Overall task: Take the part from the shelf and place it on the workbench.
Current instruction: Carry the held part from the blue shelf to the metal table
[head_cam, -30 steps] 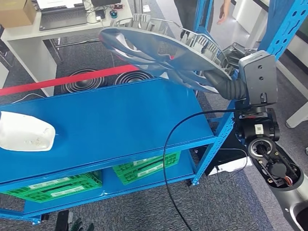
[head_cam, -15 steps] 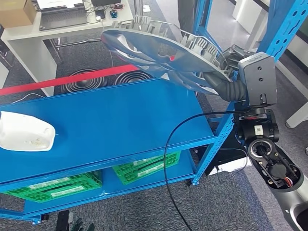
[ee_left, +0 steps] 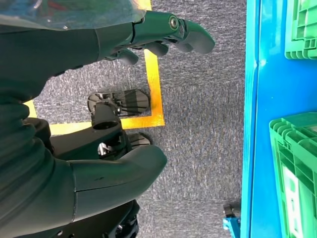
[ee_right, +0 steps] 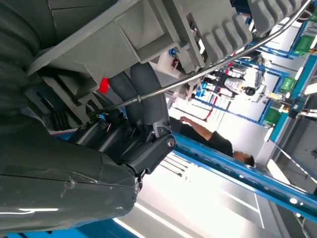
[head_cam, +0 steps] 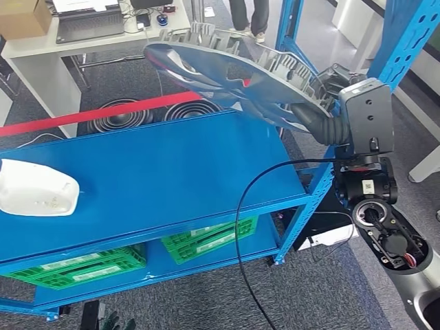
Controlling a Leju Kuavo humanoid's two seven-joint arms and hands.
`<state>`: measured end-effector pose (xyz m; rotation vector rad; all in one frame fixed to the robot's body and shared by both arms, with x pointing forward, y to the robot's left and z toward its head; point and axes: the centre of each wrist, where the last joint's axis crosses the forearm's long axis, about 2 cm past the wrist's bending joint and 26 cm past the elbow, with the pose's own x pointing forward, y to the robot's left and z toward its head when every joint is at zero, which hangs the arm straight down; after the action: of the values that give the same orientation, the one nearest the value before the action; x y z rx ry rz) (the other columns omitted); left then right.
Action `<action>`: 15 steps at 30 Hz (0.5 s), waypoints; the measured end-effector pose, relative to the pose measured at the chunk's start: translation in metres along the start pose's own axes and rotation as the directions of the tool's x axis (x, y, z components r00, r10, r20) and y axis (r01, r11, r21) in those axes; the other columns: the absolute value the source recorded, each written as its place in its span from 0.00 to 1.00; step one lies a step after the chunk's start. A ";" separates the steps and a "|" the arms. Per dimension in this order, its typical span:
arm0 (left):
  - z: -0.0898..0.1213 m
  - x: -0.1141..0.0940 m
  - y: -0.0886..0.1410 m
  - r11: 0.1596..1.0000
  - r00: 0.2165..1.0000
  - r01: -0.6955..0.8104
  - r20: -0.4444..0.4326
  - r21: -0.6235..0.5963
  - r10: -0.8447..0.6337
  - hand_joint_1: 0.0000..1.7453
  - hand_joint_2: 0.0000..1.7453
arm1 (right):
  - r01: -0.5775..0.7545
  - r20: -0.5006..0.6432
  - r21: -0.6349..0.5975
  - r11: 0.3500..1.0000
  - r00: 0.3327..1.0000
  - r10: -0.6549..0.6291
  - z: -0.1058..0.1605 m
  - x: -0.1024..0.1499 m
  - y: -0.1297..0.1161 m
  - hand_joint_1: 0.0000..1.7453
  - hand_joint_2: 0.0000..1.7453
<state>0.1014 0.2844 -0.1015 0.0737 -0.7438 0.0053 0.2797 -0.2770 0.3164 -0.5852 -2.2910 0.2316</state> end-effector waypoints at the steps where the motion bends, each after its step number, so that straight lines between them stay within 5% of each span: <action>1: 0.000 0.000 0.000 1.000 1.000 0.000 0.000 0.000 0.000 0.00 1.00 | -0.001 0.000 0.002 1.000 1.000 0.001 0.000 0.000 0.000 1.00 1.00; 15: 0.000 0.001 -0.007 1.000 1.000 -0.012 0.001 -0.020 0.012 0.00 1.00 | 0.021 0.019 0.066 0.998 1.000 -0.023 0.002 -0.001 0.002 1.00 1.00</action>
<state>0.1027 0.2769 -0.1010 0.0504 -0.7451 0.0095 0.2800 -0.2758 0.3137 -0.5259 -2.2980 0.3022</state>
